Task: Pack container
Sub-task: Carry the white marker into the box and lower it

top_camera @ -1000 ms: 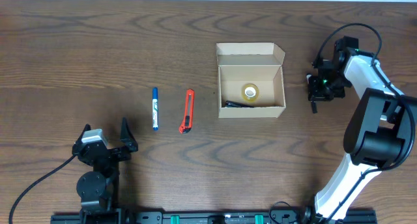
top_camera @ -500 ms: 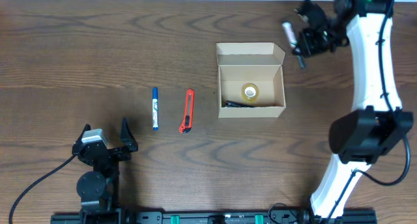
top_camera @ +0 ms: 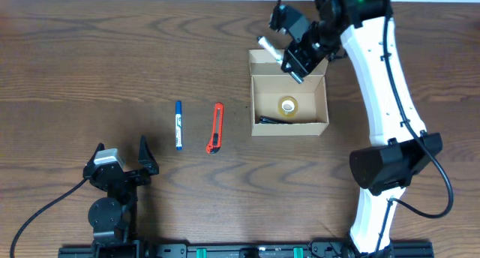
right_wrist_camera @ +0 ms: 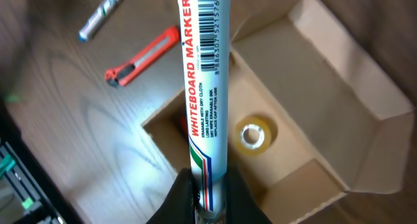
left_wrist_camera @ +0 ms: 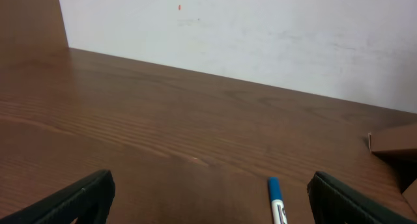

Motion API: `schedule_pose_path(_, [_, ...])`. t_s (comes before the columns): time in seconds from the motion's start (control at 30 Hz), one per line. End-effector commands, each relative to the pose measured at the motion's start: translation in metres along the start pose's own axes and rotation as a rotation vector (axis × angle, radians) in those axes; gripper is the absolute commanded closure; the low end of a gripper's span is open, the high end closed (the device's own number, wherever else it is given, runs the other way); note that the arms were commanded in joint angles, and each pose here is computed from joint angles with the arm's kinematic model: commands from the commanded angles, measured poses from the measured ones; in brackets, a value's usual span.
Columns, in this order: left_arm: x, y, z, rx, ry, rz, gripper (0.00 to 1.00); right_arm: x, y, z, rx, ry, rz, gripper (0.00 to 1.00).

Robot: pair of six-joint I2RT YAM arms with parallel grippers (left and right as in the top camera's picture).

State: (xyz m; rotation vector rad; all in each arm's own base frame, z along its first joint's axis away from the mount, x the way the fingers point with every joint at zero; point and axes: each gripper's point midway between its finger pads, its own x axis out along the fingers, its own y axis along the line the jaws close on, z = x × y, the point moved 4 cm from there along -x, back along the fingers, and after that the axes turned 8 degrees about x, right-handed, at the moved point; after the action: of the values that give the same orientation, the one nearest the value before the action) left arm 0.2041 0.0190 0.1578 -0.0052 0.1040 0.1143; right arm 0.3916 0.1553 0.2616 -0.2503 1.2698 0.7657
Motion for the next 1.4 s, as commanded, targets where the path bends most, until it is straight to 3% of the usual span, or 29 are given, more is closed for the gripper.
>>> schedule_pose_path(0.0, [0.001,0.002,-0.016,0.008,0.054,0.019,0.05,0.01,-0.006,-0.01,0.003,0.051,-0.009,0.99])
schedule_pose_path(0.77, [0.001,0.002,-0.016,0.008,0.054,0.019,0.05,0.109,-0.025,-0.078,0.159,0.314,0.049,0.99])
schedule_pose_path(1.37, [0.001,0.002,-0.016,0.008,0.054,0.019,0.04,0.121,-0.051,-0.066,0.186,0.206,-0.026,0.99])
